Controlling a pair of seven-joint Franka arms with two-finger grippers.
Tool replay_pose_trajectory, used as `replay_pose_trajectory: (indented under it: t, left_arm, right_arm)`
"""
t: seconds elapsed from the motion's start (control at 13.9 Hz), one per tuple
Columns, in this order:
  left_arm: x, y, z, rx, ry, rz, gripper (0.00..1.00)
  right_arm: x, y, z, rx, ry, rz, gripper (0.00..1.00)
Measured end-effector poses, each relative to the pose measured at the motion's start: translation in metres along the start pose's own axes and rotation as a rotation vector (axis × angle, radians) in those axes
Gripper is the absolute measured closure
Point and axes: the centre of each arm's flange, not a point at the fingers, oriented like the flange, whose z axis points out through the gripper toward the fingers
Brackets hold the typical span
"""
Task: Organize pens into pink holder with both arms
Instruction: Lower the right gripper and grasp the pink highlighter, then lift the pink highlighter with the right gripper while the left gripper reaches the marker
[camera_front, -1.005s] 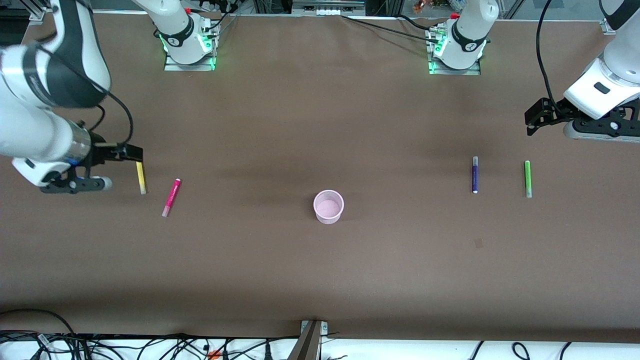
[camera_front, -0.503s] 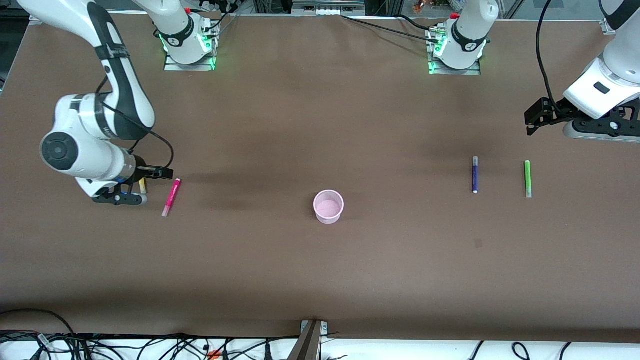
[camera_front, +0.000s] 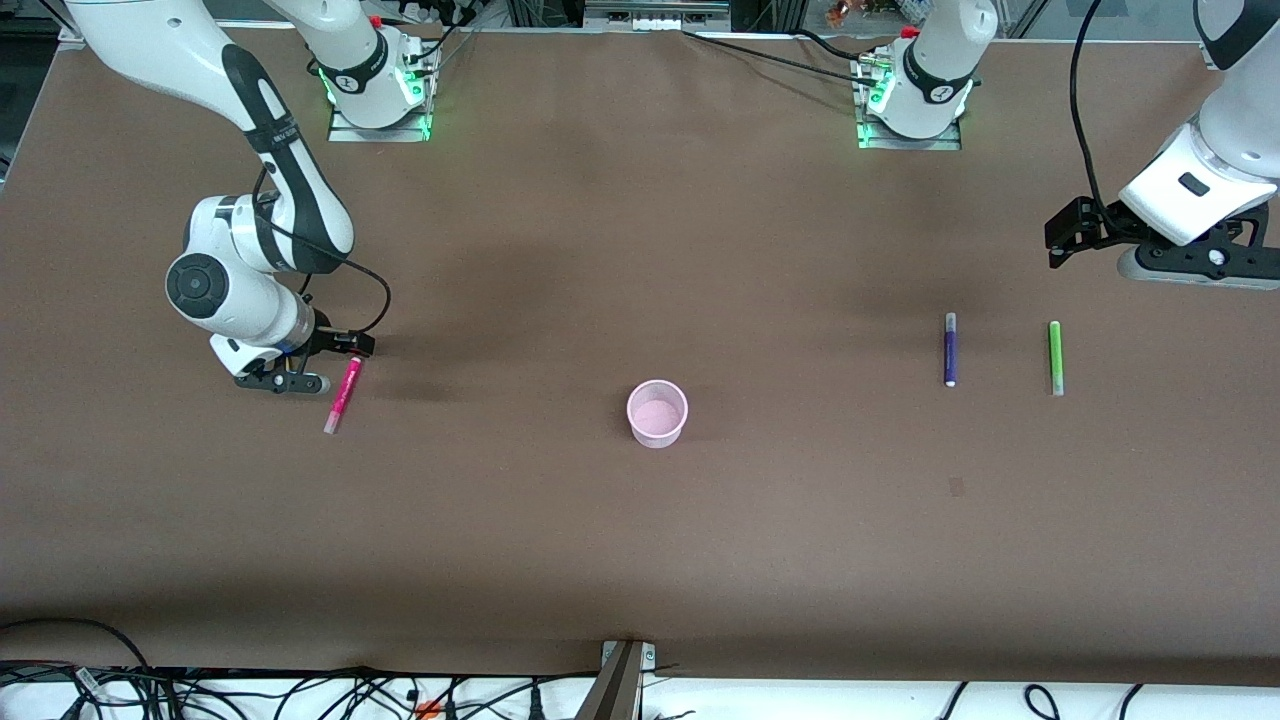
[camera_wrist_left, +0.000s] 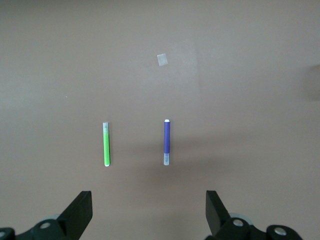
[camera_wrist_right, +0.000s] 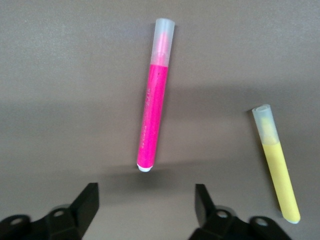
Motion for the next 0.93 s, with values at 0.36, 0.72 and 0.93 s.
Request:
replay_pose_trajectory:
  t: [0.36, 0.72, 0.93]
  left_arm:
    - [0.000, -0.010, 0.003, -0.001, -0.012, -0.018, 0.00]
    - [0.004, -0.031, 0.024, -0.006, -0.054, -0.056, 0.00]
    - [0.020, -0.046, 0.083, -0.017, -0.167, -0.076, 0.00]
  right_arm:
    - [0.008, 0.000, 0.024, 0.006, 0.056, 0.001, 0.23]
    - [0.009, 0.008, 0.034, 0.005, 0.052, 0.014, 0.60]
    - [0.010, 0.008, 0.033, 0.005, 0.054, 0.015, 0.82]
